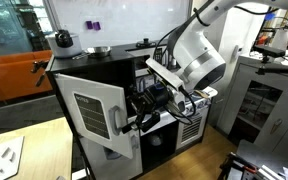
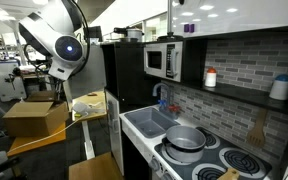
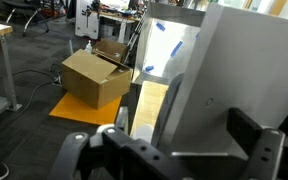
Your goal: Open the upper door of the refrigerator
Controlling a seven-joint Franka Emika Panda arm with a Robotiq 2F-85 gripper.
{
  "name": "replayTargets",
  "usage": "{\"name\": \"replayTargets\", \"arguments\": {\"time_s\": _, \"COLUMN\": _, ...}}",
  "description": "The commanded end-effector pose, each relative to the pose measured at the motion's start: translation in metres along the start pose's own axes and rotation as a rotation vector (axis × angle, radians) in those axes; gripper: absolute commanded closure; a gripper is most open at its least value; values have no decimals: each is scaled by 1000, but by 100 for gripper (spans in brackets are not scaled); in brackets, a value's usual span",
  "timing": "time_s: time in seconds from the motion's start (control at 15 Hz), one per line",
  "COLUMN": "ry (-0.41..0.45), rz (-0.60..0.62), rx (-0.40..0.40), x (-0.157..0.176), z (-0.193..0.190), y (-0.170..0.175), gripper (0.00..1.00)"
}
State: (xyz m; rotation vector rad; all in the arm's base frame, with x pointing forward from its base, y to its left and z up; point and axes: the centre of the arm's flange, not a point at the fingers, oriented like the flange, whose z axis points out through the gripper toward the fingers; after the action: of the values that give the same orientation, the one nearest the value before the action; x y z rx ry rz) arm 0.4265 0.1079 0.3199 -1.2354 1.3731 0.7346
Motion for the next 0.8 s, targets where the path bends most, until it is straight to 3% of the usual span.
{"name": "replayTargets", "arguments": {"time_s": 0.0, "ry": -5, "rz": -18, "rx": -48, "x": -12, "z": 1, "y": 8, "gripper": 0}}
{"name": "replayTargets", "arguments": {"time_s": 0.73, "ry": -23, "rz": -73, "rx": -157, "x": -30, "z": 22, "y": 25, "gripper": 0}}
